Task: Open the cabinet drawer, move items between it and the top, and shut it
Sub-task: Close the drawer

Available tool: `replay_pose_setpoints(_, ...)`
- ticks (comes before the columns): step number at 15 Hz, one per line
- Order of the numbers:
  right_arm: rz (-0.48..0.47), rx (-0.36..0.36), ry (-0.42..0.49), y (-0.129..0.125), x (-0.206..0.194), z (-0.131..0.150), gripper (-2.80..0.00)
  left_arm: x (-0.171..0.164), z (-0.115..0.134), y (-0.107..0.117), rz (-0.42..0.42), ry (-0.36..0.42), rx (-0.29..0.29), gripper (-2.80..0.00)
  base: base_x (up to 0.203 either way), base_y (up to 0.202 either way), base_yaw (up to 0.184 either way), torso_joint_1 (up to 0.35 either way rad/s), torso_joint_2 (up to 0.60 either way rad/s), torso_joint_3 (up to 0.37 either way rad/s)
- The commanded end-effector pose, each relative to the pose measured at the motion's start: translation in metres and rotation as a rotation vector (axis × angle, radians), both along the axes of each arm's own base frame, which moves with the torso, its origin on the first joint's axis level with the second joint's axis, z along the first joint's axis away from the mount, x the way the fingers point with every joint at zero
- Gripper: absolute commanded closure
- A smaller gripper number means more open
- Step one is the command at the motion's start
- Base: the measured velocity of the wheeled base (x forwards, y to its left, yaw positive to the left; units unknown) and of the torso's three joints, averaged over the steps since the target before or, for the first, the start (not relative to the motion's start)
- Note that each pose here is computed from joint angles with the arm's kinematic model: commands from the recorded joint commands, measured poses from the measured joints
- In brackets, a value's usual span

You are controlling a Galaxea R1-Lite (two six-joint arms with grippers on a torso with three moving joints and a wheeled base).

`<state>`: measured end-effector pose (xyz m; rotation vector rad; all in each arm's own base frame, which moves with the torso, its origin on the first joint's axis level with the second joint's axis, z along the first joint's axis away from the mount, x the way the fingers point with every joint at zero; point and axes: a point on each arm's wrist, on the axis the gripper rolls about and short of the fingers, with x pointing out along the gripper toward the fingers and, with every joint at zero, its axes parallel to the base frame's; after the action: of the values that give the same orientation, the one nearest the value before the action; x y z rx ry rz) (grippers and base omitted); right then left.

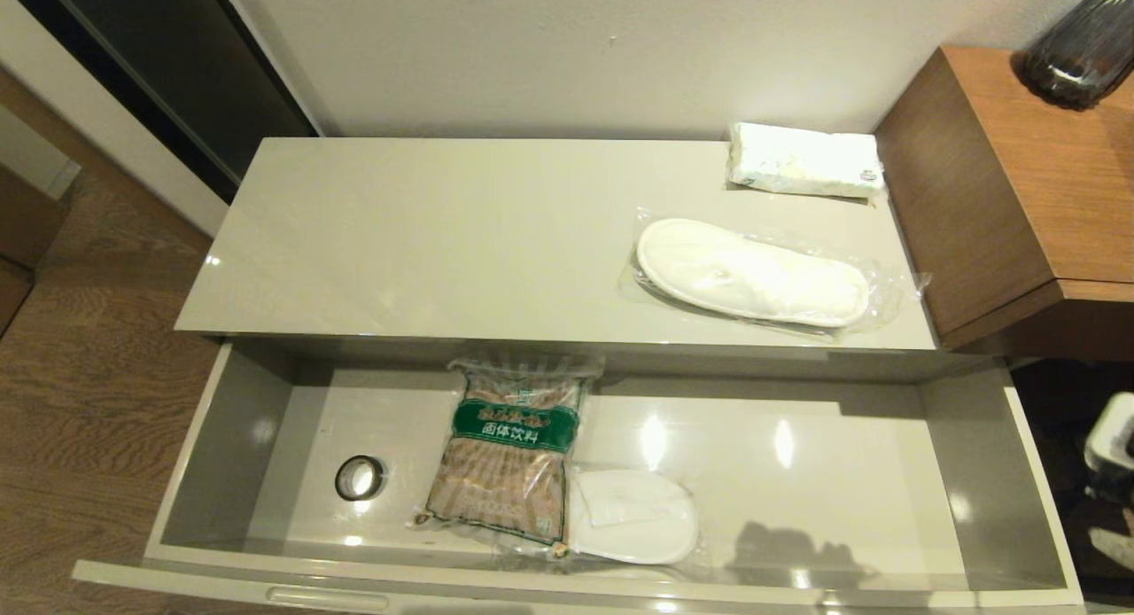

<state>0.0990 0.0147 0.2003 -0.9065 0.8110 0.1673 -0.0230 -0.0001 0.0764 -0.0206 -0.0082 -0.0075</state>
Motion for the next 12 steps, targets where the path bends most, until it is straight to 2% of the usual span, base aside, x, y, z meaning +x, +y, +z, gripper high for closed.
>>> replay_pose_setpoints(1,-0.017,0.0,0.158,-0.007,-0.034,-0.025,0.0,0.0,0.0,0.0,0.0,0.0,-0.001,0.0,0.0,0.0,0.0,0.0,0.0,0.0)
replay_pose_setpoints(4,-0.02,0.161,0.315,-0.005,-0.039,-0.055,0.0,0.0,0.0,0.0,0.0,-0.001,-0.001,0.0,0.0,0.0,0.0,0.0,0.0,0.0)
replay_pose_setpoints(6,-0.038,0.197,0.36,-0.004,-0.038,-0.066,0.0,0.0,0.0,0.0,0.0,-0.001,-0.001,0.0,0.0,0.0,0.0,0.0,0.0,0.0)
replay_pose_setpoints(8,-0.014,0.253,0.428,-0.003,-0.042,-0.079,0.0,0.0,0.0,0.0,0.0,0.001,-0.001,0.0,0.0,0.0,0.0,0.0,0.0,0.0)
replay_pose_setpoints(9,-0.002,0.27,0.432,-0.002,-0.04,-0.082,0.0,0.0,0.0,0.0,0.0,-0.001,-0.001,0.0,0.0,0.0,0.0,0.0,0.0,0.0)
replay_pose_setpoints(12,0.087,0.369,0.479,0.002,-0.039,-0.096,0.0,0.0,0.0,0.0,0.0,0.0,-0.001,0.0,0.0,0.0,0.0,0.0,0.0,0.0)
